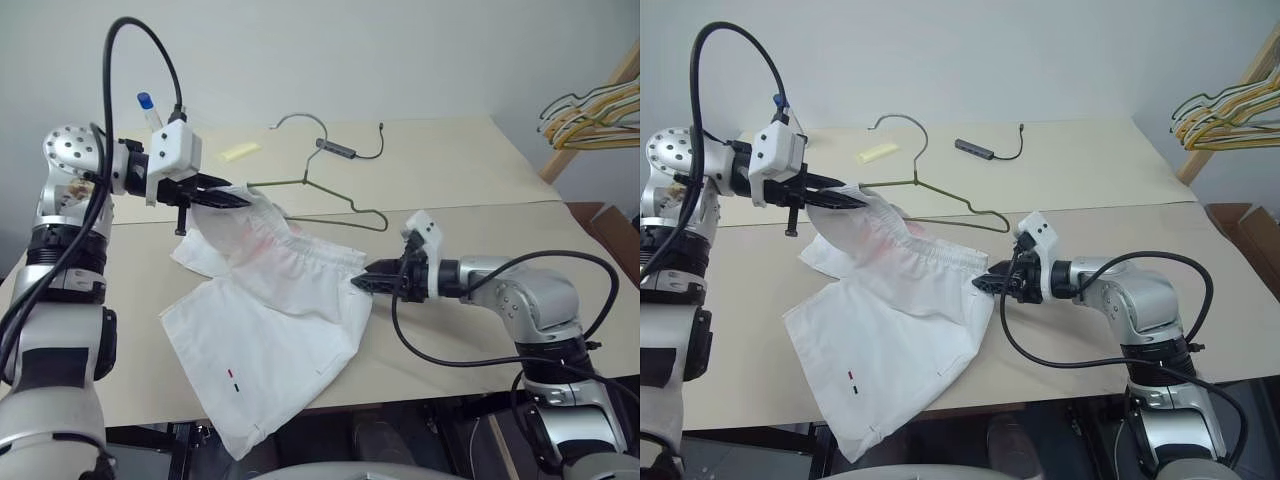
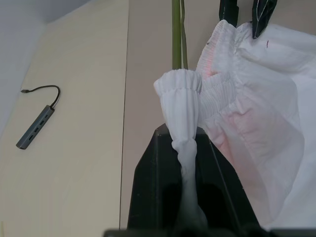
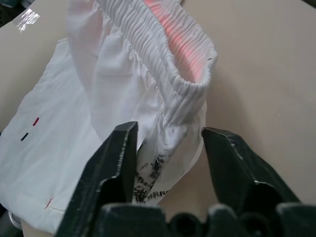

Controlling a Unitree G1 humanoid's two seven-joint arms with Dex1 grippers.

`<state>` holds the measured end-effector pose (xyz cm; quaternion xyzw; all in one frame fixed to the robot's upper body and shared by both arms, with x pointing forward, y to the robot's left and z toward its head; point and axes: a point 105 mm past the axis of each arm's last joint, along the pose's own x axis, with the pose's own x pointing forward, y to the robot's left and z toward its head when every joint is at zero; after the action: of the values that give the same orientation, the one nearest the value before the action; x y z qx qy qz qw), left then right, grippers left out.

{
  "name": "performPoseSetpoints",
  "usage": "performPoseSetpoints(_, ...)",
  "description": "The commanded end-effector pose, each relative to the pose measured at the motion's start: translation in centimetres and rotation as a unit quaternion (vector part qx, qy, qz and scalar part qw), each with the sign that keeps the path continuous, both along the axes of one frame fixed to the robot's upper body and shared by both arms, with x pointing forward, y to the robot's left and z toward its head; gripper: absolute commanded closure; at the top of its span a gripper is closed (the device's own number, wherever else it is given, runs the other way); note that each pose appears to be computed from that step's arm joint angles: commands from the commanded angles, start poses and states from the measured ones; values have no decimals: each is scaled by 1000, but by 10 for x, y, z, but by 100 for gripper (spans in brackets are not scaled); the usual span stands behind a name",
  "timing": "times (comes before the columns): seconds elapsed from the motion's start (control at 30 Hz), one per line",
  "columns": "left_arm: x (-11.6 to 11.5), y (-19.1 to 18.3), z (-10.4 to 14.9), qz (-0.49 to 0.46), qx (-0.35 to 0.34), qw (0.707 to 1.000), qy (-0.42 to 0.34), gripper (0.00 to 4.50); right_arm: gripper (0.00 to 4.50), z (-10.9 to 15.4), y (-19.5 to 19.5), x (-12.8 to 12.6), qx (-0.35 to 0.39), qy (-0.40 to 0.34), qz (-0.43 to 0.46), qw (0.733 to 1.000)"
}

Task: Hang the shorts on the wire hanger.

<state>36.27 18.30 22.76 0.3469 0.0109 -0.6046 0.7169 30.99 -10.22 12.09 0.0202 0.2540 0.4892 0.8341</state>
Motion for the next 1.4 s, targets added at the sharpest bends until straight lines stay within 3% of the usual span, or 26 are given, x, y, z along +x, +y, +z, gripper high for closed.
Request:
performPoseSetpoints(0.03,-2,0,16,-2,-14,999,-30,450,314,3,4,0,-5,-3,13,1000)
performPoseSetpoints(0.17,-1,2,16,5,-17,999,-30,450,447,5,2,4,-1,-22,4,1000)
performPoseSetpoints(0.53,-21,11,22,-15,-25,1000,-9,450,447,9,-37,23,-31,-46,-66,996)
performPoseSetpoints(1.0,-16,15,5,-1,1,1000,-1,450,447,35,-71,29,-67,-114,-76,988)
performPoseSetpoints(1.2,-12,16,1,12,14,1000,-4,450,447,55,-67,27,-97,-161,-51,981)
performPoseSetpoints(1.4,-8,4,8,-1,-5,999,-32,450,447,109,-34,11,-132,-284,53,948)
